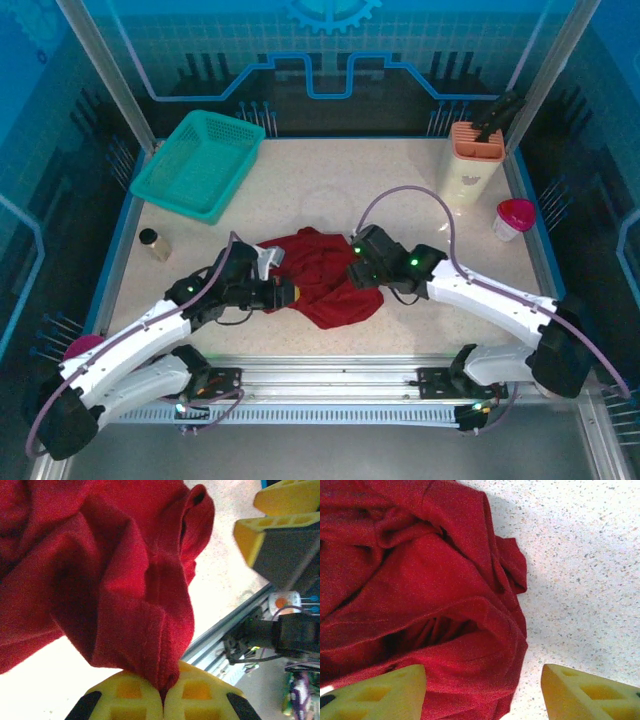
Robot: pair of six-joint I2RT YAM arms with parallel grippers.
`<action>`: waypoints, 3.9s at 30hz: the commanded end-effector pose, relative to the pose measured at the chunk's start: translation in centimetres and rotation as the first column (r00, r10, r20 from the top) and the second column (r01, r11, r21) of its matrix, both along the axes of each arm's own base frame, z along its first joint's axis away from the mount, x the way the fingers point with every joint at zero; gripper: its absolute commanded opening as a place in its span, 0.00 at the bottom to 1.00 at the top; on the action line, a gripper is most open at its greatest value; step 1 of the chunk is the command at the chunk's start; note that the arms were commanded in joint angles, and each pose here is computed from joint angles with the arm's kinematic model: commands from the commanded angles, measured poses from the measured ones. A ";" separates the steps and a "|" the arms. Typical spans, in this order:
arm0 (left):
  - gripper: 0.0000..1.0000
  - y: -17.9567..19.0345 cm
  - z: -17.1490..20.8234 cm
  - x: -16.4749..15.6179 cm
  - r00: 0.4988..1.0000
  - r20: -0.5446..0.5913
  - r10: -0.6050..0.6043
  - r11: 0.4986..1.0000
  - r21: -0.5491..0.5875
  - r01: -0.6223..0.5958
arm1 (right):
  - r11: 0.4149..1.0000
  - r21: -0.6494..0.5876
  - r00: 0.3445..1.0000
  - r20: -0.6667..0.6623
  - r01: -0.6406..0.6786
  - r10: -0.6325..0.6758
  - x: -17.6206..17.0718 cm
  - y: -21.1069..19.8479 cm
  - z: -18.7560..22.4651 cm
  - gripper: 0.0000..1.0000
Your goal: Fold the inside-out t-shirt
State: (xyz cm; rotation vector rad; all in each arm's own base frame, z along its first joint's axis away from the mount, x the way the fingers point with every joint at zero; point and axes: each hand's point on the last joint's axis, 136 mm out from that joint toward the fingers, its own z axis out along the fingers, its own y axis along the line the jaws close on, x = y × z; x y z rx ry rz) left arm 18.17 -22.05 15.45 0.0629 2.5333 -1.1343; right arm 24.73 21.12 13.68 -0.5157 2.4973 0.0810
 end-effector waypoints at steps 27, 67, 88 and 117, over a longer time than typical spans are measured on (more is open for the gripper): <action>0.00 2.7 -1.9 -1.6 0.981 -0.097 0.170 0.974 -0.133 -0.182 | 0.874 -0.136 0.882 0.152 0.466 -0.446 6.3 -2.2 -1.1 0.52; 0.00 3.6 -3.5 -1.4 0.966 -0.115 0.233 0.963 -0.107 -0.246 | 0.860 -0.019 0.860 -0.026 0.509 -0.510 2.1 2.4 -5.2 0.71; 0.00 3.6 -2.8 -1.1 0.966 -0.093 0.239 0.959 -0.132 -0.250 | 0.805 -0.110 0.812 0.135 0.582 -0.568 4.6 1.0 -4.7 0.68; 0.00 1.6 2.8 1.2 0.981 -0.032 0.192 0.969 -0.154 -0.195 | 0.968 0.251 0.999 -0.031 -0.009 0.018 -2.9 4.2 -1.2 0.56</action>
